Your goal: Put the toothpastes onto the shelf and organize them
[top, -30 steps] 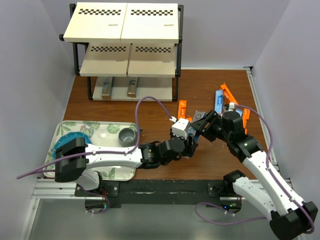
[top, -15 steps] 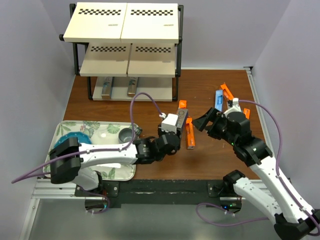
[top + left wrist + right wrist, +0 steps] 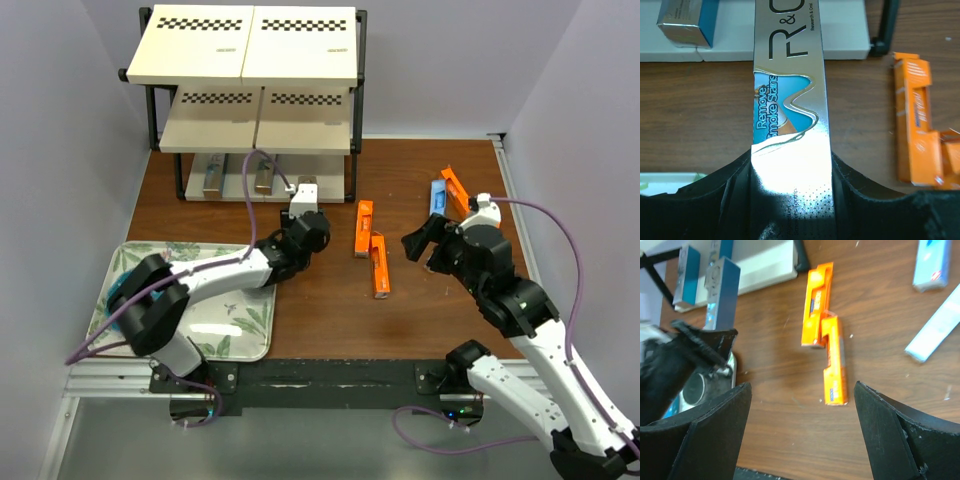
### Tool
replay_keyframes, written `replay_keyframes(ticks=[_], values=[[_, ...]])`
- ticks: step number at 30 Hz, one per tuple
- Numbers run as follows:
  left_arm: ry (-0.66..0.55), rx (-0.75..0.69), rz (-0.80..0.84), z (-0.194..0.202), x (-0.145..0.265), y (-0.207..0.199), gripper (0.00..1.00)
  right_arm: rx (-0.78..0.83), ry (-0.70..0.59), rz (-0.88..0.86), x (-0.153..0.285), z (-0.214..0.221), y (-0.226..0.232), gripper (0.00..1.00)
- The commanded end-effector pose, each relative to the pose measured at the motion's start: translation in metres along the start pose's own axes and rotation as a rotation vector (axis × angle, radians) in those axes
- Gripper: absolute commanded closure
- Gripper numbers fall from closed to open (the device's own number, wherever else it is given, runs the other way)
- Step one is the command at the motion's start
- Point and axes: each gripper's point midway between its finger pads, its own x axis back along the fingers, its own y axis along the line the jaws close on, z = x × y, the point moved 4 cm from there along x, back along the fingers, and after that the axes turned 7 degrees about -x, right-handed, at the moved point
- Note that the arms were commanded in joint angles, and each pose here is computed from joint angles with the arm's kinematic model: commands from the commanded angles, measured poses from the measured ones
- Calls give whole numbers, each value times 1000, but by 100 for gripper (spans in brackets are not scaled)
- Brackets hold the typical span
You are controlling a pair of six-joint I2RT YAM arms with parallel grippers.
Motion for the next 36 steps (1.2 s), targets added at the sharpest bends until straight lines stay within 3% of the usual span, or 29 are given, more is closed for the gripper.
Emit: replay_keyframes(ticks=[1, 11, 22, 29, 36], values=[[-130, 48, -48, -37, -40, 6, 63, 63, -124, 40, 16, -32, 1, 12], [-187, 42, -55, -47, -120, 5, 63, 108, -196, 134, 32, -45, -16, 11], [-239, 49, -48, -60, -169, 1, 55, 179, -220, 201, 26, -55, -20, 9], [-233, 40, -38, -50, -186, 1, 41, 196, -233, 227, 26, -56, -24, 8], [-216, 61, -31, -42, -184, 3, 19, 203, -227, 234, 26, -53, -27, 7]])
